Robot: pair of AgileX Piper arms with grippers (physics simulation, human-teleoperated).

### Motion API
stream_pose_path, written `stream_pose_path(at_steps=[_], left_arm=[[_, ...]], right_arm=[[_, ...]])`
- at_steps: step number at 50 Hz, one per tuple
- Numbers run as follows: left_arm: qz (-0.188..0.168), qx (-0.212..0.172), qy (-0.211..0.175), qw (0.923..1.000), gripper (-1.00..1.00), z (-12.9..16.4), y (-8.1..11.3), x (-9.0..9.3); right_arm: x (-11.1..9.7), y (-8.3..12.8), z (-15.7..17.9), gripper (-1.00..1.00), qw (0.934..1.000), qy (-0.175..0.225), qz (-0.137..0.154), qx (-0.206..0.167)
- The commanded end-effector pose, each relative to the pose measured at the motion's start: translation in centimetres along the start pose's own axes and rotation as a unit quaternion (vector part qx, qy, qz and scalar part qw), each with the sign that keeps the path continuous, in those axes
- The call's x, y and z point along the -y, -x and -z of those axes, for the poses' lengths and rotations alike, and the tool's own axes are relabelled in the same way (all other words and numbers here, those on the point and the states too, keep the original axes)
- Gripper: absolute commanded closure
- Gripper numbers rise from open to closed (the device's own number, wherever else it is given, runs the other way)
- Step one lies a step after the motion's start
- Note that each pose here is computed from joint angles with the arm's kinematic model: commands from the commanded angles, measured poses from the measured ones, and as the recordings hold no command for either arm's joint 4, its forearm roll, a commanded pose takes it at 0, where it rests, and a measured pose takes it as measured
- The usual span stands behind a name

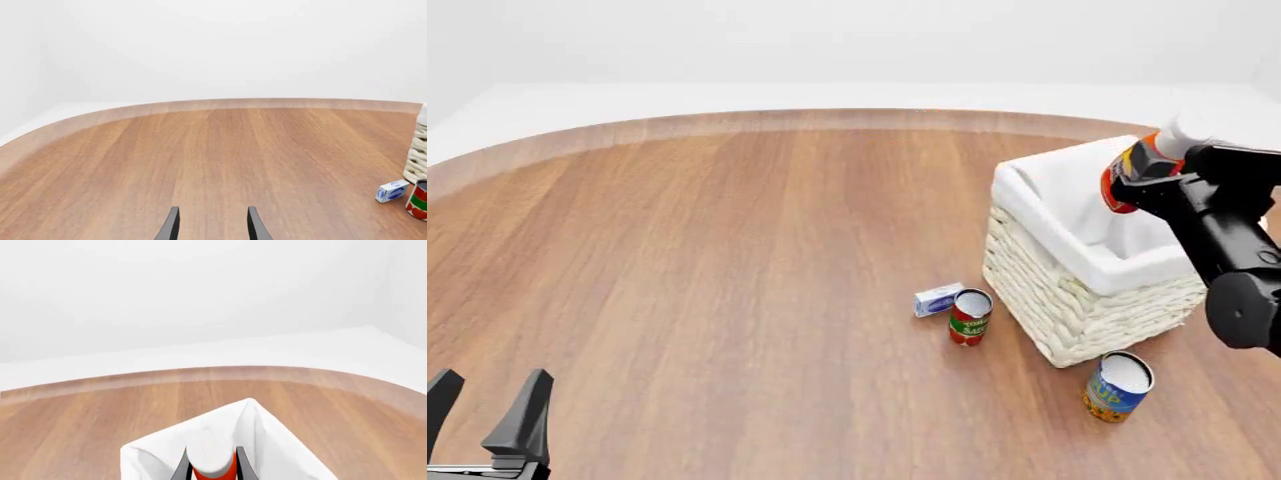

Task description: Pick up the ketchup, and put it in the basket.

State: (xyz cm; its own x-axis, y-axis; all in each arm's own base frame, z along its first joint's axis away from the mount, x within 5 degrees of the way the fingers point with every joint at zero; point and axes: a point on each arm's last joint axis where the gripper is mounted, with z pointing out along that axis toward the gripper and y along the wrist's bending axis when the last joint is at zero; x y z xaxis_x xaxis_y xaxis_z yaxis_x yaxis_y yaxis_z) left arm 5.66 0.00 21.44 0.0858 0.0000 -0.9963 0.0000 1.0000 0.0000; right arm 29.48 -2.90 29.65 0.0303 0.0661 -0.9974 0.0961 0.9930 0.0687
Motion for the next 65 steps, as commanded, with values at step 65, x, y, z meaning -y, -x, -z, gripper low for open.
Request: stream_pose_path(at_steps=[65], left_arm=[[0.000,0.000,0.000,1.0000,-1.00,0.0,0.0,0.0]], right_arm=[[0.2,-3.9,-3.0,1.00,0.9975,-0.002,0.024,-0.066]])
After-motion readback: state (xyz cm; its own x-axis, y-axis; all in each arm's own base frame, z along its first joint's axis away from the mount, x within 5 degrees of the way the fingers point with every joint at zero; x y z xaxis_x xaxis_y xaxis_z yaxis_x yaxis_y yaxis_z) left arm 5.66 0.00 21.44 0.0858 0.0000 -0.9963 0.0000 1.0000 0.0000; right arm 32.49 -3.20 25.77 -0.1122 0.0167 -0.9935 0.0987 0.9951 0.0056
